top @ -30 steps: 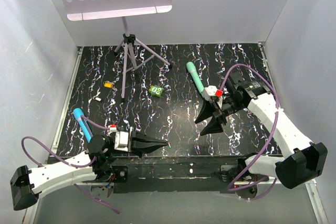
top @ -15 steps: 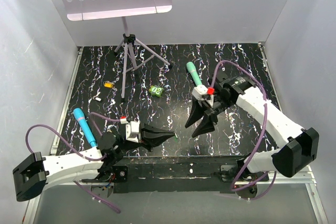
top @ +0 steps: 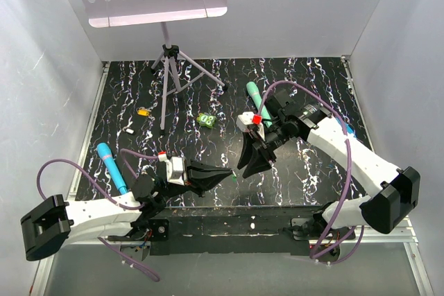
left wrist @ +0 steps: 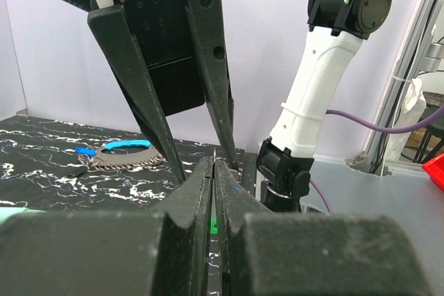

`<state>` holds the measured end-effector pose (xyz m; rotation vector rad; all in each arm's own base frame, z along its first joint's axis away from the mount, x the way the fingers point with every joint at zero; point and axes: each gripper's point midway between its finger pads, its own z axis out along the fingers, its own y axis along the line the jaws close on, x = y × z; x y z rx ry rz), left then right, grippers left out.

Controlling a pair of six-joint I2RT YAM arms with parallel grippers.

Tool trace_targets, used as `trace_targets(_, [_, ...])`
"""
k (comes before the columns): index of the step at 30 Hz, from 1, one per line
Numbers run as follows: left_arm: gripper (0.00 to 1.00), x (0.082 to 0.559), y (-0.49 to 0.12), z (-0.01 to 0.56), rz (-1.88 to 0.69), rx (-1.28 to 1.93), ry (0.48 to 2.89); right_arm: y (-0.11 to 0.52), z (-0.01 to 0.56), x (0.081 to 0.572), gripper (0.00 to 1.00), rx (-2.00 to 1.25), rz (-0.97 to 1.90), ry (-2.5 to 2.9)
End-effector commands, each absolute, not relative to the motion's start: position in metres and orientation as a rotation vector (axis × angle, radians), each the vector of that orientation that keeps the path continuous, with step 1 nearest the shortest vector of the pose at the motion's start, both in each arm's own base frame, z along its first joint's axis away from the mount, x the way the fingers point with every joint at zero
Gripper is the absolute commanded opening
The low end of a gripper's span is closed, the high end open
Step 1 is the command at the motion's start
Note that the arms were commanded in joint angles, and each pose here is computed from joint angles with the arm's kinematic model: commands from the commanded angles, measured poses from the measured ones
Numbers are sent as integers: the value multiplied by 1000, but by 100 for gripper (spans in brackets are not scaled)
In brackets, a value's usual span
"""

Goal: Put the keys on the keyring

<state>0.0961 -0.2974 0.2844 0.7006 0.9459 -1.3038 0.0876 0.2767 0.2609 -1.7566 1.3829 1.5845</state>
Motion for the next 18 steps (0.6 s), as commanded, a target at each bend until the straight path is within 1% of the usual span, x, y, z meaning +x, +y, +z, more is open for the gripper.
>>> trace_targets(1, [0, 99, -295, 296, -1305, 657, 917, 289, 277, 98, 43, -1743, 1521, 1366])
trace_targets(18, [0, 107, -296, 291, -1295, 619, 953, 297, 286, 91, 31, -1770, 1530, 1340])
